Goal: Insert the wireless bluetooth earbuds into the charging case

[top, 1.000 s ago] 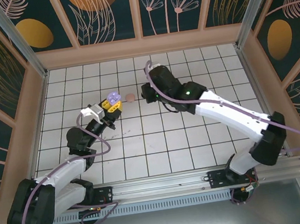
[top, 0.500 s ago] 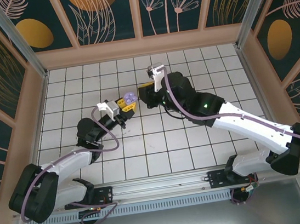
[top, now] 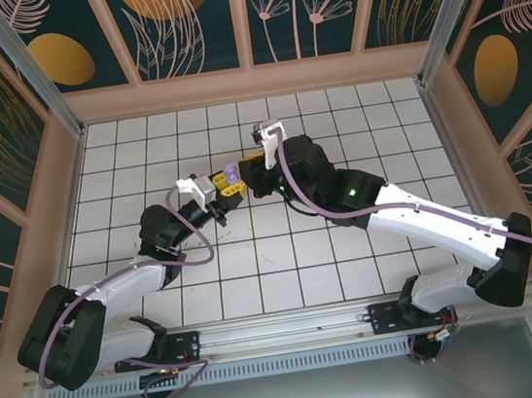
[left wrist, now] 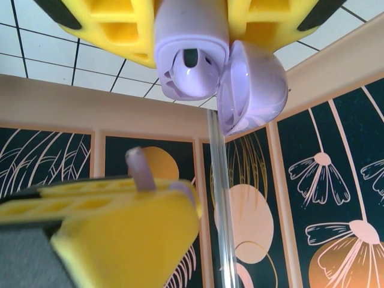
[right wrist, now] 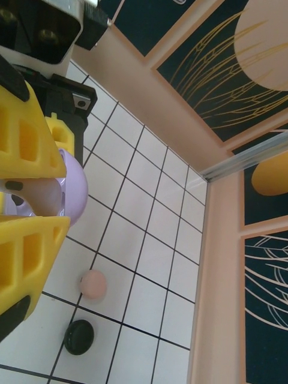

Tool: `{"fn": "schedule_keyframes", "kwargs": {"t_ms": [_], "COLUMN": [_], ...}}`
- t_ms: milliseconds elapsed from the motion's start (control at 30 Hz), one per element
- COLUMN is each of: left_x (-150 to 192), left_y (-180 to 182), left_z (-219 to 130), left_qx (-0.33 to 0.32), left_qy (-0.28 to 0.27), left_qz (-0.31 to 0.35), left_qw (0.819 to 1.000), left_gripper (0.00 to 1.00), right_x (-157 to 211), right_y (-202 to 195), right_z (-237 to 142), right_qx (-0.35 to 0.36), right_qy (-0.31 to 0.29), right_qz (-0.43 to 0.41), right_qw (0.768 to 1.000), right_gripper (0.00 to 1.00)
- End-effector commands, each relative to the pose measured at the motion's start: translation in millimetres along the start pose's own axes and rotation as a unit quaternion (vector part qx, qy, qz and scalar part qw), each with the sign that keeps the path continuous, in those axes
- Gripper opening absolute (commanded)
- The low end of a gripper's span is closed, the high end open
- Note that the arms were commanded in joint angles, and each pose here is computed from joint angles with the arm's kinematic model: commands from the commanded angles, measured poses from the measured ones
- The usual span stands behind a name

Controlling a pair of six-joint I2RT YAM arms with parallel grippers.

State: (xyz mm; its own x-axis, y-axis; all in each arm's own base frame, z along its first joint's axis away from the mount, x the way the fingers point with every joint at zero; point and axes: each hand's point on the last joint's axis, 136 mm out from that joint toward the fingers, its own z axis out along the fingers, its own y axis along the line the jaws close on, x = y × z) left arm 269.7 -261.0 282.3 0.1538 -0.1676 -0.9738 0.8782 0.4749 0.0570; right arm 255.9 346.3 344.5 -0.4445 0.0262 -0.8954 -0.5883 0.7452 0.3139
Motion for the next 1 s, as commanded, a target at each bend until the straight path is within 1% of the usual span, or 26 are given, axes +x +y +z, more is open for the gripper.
{"fn": "schedule_keyframes", "kwargs": {"t_ms": [0, 633, 967], "left_x": [-13.9, -19.8, -19.0], "left_y": [-3.3, -7.6, -9.9], "left_z": [5.3, 4.3, 4.1], "left_qx": [0.013, 0.021, 0.027], "left_qy": [-0.019, -0.025, -0.023], "left_qz": [0.022, 0.024, 0.023], "left_qw": [0.999, 0.999, 0.999], "left_gripper": [0.0, 0.0, 0.0], "right_x": [-2.6, 11.9, 7.2], "right_y": [5.3, -2.7, -5.7], "right_z": [5.0, 19.3, 19.7], "right_qx": [-0.001, 0.024, 0.03], "right_qy": [-0.008, 0.01, 0.004], "right_qz": [-0.002, -0.014, -0.01], "right_qw": [1.0, 1.0, 0.999], "right_gripper": [0.18, 0.17, 0.17]}}
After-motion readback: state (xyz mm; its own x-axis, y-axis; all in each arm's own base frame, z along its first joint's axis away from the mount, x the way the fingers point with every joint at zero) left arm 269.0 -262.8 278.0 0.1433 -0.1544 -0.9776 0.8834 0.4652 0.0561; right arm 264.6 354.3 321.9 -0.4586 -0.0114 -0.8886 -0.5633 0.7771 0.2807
